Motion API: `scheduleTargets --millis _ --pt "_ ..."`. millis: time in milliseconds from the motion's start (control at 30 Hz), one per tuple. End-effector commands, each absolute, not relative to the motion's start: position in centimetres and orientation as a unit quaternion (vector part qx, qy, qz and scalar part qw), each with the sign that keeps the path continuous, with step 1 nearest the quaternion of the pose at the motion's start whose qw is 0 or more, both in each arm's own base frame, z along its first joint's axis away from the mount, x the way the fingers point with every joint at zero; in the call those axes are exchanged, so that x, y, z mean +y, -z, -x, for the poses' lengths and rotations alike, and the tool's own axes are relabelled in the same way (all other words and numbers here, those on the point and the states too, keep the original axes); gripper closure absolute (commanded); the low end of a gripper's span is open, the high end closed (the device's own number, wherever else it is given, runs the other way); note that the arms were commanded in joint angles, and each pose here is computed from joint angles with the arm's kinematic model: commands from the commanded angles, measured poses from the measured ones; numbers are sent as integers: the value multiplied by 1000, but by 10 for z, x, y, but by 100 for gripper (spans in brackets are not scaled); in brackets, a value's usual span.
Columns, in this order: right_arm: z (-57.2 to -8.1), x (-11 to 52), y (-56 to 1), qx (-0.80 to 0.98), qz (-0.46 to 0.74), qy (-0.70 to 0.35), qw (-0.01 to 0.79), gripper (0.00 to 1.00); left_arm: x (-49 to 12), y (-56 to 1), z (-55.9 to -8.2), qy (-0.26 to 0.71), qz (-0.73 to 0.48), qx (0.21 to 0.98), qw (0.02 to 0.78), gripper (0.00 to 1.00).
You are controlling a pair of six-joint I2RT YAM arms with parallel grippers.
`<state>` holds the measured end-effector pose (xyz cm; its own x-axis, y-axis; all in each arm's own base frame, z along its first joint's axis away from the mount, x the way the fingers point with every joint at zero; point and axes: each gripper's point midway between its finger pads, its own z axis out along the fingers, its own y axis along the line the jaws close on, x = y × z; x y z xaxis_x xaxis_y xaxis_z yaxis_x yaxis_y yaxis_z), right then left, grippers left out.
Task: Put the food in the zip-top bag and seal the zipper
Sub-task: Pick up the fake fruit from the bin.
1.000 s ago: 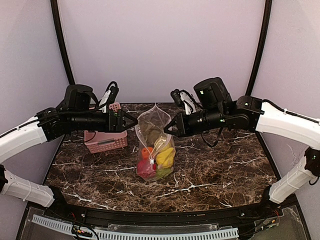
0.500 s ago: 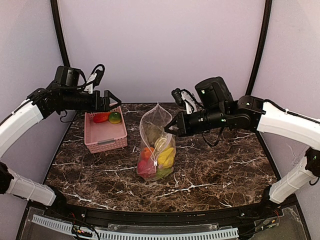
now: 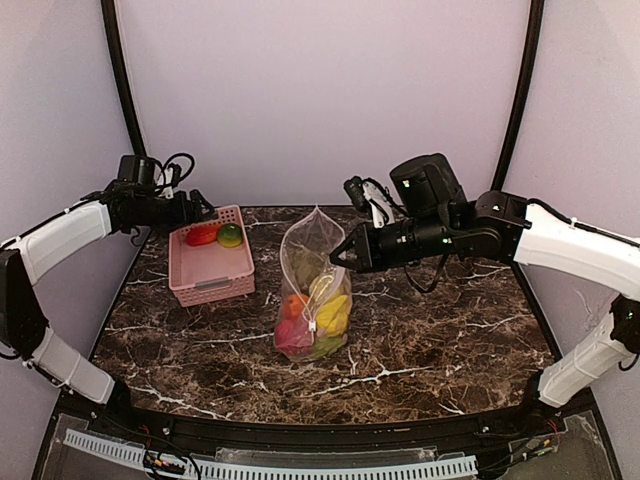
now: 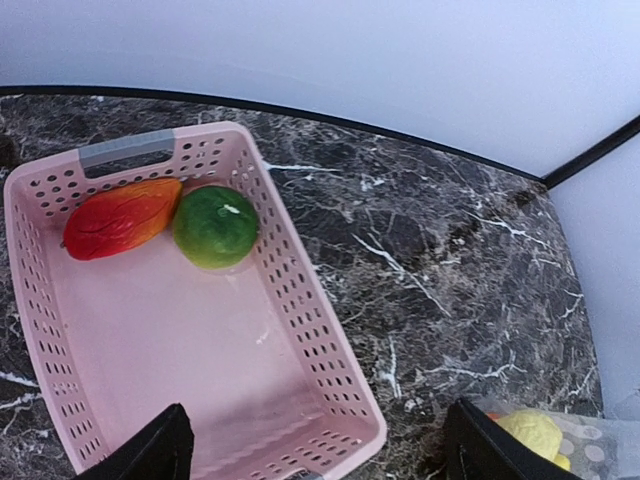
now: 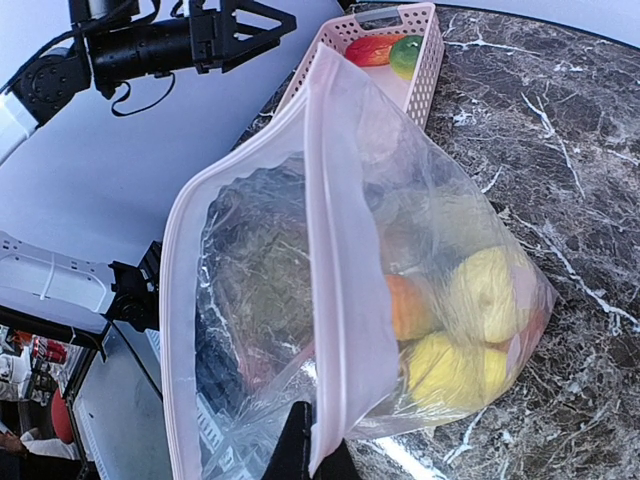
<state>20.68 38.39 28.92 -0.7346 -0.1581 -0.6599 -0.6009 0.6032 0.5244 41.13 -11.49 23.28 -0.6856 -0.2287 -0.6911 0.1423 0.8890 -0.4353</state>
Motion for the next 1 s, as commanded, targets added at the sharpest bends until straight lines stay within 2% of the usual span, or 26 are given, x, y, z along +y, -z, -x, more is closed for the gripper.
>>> scheduleTargets --millis 0,233,333,467,733,967 --pt "-214 384 -300 843 219 -387 301 100 -91 -220 -439 194 57 881 428 16" --pt "-216 386 -299 843 221 -386 301 100 -80 -180 -467 159 62 898 405 21" --pt "-217 388 -296 845 222 -385 298 100 -84 -163 -479 165 57 904 390 28" --pt "-217 390 -295 845 224 -386 294 100 -91 -152 -493 179 57 904 384 30" --pt "-217 391 -293 847 223 -387 290 100 -93 -121 -523 176 70 911 366 30" --pt "-217 393 -291 847 226 -388 284 100 -105 -96 -542 205 71 913 346 19"
